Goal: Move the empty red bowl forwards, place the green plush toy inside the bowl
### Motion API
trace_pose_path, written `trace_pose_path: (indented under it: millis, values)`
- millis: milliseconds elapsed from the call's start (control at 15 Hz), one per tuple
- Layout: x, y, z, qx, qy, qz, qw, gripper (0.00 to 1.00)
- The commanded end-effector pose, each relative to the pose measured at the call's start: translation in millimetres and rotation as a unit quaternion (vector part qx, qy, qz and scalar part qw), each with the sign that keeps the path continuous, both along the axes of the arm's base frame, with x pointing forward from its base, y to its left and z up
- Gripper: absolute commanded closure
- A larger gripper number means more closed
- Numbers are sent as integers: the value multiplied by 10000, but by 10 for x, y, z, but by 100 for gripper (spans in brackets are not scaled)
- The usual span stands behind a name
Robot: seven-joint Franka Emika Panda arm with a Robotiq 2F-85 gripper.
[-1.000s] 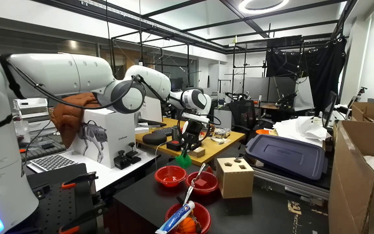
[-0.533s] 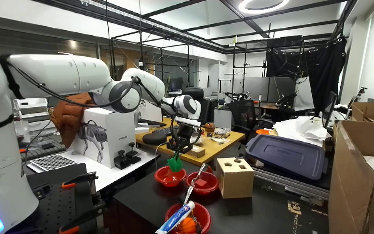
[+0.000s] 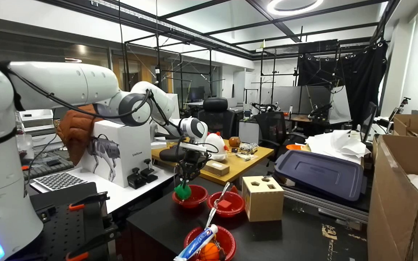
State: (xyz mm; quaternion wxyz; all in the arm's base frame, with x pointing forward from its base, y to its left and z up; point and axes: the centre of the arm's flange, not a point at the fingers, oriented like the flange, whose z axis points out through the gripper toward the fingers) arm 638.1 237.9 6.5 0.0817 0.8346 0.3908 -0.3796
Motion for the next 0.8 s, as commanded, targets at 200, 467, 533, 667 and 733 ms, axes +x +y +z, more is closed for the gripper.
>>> trace_pose_path:
  millis: [200, 467, 533, 667, 733]
  values:
    - [-686, -255, -232, -237, -308, -111, 9992, 98]
    - [-690, -399, -210, -334, -397, -211, 9984, 54]
    - [-693, -424, -204, -311, -472, -267, 9980, 47]
    - [-687, -450, -174, -234, -680, -337, 9968, 31]
    - [-675, -463, -125, -193, -788, -374, 9960, 24]
